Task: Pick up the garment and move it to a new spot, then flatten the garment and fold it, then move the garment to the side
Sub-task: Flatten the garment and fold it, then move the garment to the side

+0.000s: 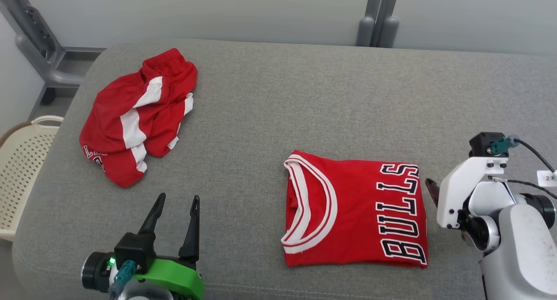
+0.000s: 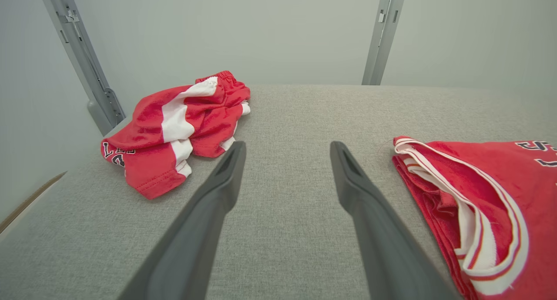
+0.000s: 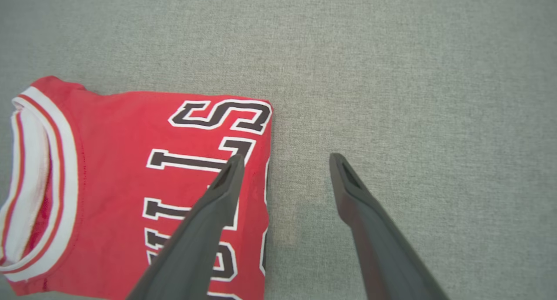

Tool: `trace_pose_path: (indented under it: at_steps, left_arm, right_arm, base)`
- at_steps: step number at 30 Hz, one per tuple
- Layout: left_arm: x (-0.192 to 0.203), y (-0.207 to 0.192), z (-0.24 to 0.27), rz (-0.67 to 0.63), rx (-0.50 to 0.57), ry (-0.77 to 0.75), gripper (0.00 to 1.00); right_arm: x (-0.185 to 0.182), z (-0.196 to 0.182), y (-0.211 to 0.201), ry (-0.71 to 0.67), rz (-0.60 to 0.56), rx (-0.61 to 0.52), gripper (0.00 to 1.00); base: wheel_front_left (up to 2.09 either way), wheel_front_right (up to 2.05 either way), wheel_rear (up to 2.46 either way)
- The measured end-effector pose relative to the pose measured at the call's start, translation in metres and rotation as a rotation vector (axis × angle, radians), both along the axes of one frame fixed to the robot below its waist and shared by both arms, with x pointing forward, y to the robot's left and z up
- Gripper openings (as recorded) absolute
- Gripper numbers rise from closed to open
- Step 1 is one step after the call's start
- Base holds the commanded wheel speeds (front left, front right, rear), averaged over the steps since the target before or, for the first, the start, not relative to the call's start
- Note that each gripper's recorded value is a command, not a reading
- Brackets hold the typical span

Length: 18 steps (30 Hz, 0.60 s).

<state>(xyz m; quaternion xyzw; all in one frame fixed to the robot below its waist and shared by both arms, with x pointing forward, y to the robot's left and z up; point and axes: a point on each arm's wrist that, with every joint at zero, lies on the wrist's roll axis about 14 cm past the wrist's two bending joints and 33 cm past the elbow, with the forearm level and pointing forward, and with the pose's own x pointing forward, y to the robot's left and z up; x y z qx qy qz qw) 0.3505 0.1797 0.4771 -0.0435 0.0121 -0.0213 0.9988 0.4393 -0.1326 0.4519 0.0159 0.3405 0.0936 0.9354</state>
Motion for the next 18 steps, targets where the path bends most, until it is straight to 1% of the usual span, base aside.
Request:
trace_pose_path:
  at_steps: [4,9,18]
  left_arm:
    - [0.005,-0.006,-0.003,-0.021,-0.002,0.010,1.00]
    - [0.011,-0.011,-0.006,-0.040,0.003,0.018,1.00]
    - [0.009,-0.004,-0.009,-0.021,0.009,0.027,1.00]
  right_arm:
    - [-0.017,-0.013,-0.013,0.052,-0.033,0.005,1.00]
    - [-0.030,-0.028,-0.010,0.104,-0.035,0.064,1.00]
    - [-0.033,-0.044,0.004,0.149,-0.007,0.095,1.00]
  base:
    - [0.00,0.00,0.00]
    - [0.00,0.00,0.00]
    - [0.00,0.00,0.00]
